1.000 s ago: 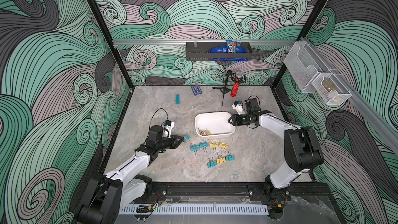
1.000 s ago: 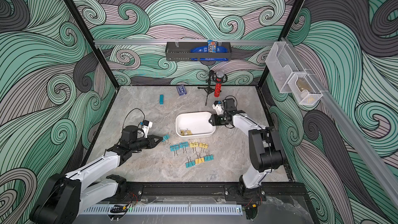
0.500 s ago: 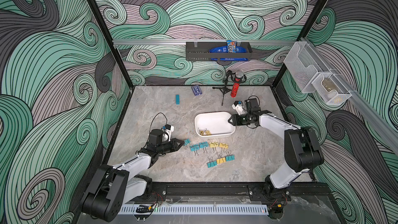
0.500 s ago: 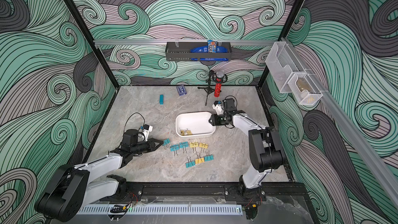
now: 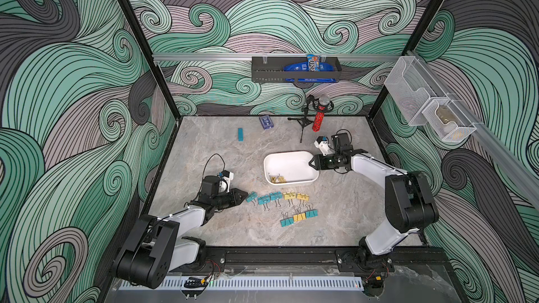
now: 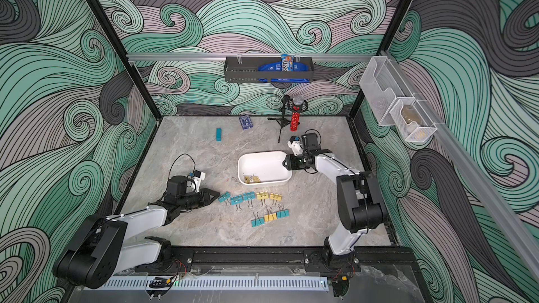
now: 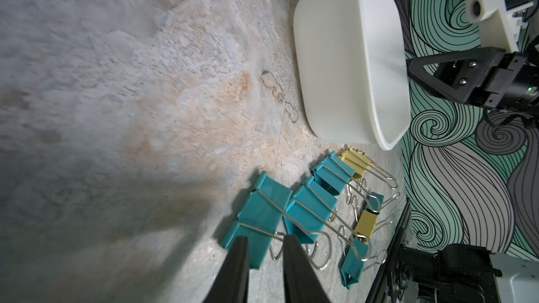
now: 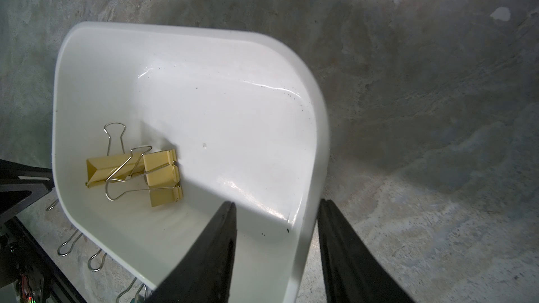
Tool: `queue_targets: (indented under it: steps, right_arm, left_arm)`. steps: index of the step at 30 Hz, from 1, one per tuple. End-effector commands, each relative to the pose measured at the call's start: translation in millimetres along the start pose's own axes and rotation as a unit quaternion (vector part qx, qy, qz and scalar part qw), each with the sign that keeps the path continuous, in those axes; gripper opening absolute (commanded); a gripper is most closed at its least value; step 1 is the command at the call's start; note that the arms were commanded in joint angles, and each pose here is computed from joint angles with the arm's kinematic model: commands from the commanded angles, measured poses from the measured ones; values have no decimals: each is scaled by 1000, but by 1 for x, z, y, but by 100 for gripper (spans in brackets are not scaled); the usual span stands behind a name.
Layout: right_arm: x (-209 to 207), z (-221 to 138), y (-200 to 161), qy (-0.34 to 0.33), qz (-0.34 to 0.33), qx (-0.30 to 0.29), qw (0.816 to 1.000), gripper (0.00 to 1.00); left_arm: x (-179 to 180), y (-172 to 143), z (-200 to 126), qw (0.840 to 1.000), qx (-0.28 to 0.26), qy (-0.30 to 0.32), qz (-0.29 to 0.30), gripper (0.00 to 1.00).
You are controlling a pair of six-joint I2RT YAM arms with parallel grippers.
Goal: Take out the binder clips from the storage box
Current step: Place the binder clip at the center of the board.
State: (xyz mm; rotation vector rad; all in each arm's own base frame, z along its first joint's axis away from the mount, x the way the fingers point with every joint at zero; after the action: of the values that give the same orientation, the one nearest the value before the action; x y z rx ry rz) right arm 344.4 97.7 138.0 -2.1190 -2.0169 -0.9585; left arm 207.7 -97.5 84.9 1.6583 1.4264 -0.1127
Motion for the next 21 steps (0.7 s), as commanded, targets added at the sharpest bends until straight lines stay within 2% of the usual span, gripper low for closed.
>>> queue_targets:
  steps: [1, 5, 9, 13, 19, 21]
  right_arm:
    - [3, -3, 0, 5, -12, -7, 1000, 47]
    - [3, -4, 1, 2, -12, -9, 1000, 47]
    - [4, -5, 1, -2, -13, -13, 1000, 47]
    - [2, -5, 1, -4, -13, -13, 1000, 47]
    - [2, -5, 2, -9, -13, -14, 1000, 47]
    - [1, -4, 2, -11, -12, -14, 1000, 47]
  left_arm:
    - [-1, 17, -8, 999, -26, 31, 22, 29]
    - [-9, 38, -19, 996, -53, 51, 59, 34]
    - [-27, 66, -29, 988, -85, 41, 125, 43]
    - [-40, 89, -34, 981, -98, 29, 167, 47]
    - [-64, 111, -34, 962, -110, 9, 248, 51]
    - [-77, 114, -29, 952, -112, 2, 286, 54]
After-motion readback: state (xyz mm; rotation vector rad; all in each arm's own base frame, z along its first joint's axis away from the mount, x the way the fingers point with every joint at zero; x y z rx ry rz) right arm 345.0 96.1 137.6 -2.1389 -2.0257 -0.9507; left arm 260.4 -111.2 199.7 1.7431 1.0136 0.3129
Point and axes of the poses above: each gripper's point midway between its finger pads, its own z axis out along the fingers, its own x axis along the line the jaws close on, y = z × x, the point moved 8 cm from there along -z, back along the fingers, and after that the axes turned 14 degrees about z, right-handed, at the moved point
